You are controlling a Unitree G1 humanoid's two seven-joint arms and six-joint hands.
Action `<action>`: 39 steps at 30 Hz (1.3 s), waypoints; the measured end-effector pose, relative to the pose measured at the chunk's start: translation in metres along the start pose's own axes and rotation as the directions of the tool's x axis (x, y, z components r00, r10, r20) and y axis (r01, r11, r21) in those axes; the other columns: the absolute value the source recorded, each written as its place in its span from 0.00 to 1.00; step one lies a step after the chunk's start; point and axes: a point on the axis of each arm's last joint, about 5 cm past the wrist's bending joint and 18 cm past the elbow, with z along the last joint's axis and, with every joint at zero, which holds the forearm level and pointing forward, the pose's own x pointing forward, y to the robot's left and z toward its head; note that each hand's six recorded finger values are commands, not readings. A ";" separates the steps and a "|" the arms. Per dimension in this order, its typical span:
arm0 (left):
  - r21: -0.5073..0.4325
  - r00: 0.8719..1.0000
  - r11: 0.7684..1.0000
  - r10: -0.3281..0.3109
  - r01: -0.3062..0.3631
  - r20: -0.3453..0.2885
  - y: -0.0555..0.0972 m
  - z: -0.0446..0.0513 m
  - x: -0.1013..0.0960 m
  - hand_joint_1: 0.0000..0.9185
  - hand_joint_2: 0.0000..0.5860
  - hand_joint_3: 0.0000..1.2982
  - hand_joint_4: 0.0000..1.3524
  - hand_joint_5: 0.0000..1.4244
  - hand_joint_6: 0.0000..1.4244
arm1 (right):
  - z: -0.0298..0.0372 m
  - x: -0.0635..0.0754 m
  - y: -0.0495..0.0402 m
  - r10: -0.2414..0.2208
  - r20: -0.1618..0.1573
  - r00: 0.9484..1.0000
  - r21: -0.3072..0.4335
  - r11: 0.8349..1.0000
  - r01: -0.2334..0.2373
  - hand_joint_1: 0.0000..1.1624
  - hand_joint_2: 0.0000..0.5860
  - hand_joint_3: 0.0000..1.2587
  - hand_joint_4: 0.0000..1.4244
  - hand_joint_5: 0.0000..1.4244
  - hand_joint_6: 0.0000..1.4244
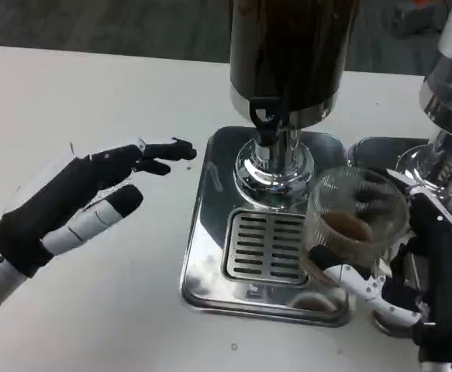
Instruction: Grasp the cup under the faucet to collect the drink, then remove the cup.
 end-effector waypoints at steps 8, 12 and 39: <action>0.143 0.998 0.989 -0.042 0.035 0.041 0.004 0.0141 -0.012 0.00 0.17 0.14 0.00 0.01 0.10 | 0.0108 -0.005 -0.0144 0.000 0.020 1.000 -0.009 1.000 0.001 0.81 0.22 0.53 0.59 0.73 0.97; 0.201 0.997 0.979 -0.055 0.043 0.055 0.007 0.0194 -0.018 0.00 0.17 0.11 0.00 0.00 0.08 | 0.0148 -0.006 -0.0196 0.004 0.028 1.000 -0.011 1.000 -0.004 0.81 0.22 0.54 0.59 0.73 0.97; 0.330 0.955 0.916 -0.275 0.227 0.107 -0.007 0.0447 -0.045 0.00 0.18 0.09 0.00 0.00 0.07 | 0.0402 -0.031 -0.0441 0.049 0.006 0.999 -0.015 0.999 -0.049 0.82 0.21 0.56 0.61 0.75 0.99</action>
